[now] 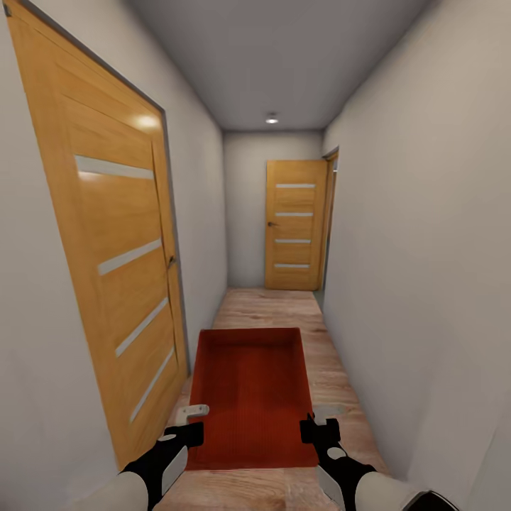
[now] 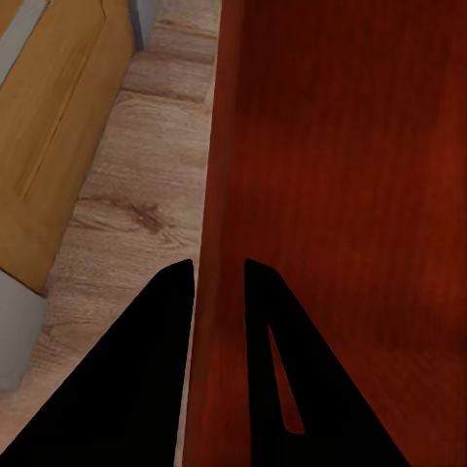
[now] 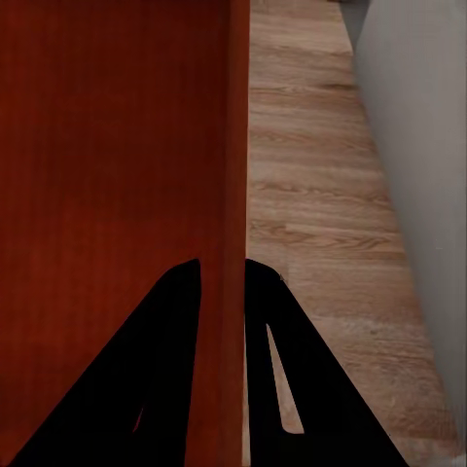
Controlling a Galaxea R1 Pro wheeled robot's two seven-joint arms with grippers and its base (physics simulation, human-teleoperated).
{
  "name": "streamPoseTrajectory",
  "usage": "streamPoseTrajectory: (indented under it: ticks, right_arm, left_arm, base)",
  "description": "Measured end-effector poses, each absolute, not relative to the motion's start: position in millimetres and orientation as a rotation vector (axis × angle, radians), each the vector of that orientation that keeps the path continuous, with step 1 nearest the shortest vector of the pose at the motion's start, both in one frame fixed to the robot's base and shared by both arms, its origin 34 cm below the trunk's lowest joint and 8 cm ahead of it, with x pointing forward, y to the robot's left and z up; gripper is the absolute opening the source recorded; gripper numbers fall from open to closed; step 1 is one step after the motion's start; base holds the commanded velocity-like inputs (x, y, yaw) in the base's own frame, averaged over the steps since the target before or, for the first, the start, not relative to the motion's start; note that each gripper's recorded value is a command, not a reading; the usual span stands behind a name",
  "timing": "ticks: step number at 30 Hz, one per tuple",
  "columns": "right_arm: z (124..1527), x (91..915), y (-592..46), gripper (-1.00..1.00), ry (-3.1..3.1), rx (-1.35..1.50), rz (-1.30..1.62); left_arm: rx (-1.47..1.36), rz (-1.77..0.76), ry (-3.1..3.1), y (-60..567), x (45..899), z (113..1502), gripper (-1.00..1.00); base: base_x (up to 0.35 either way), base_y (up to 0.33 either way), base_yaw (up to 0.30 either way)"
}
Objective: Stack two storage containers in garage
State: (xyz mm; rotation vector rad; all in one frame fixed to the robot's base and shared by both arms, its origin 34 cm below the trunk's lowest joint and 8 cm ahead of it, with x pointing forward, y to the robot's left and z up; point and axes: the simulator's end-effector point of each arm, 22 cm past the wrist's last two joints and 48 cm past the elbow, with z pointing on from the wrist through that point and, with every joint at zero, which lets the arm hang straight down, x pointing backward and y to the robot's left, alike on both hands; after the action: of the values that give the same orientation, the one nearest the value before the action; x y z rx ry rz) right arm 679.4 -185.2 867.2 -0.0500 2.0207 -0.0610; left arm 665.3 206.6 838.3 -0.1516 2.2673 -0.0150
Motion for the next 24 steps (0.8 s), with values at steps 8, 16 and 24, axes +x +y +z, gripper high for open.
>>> streamPoseTrajectory:
  ticks: [8, 16, 24]
  right_arm:
    - [867.2, 679.4, -185.2, -1.00, 2.021, -0.050, -0.061]
    - [867.2, 679.4, -185.2, -1.00, 2.021, -0.050, -0.061]
    - [867.2, 679.4, -185.2, -1.00, 2.021, -0.050, -0.061]
  left_arm:
    - [-0.152, -0.015, 2.267, 206.6, 665.3, 838.3, -1.00]
    - [-0.152, -0.015, 2.267, 206.6, 665.3, 838.3, -1.00]
    - [-0.152, -0.015, 2.267, 206.6, 665.3, 838.3, -1.00]
  base:
    - [0.322, 0.000, 0.000]
    - [0.322, 0.000, 0.000]
    - [0.322, 0.000, 0.000]
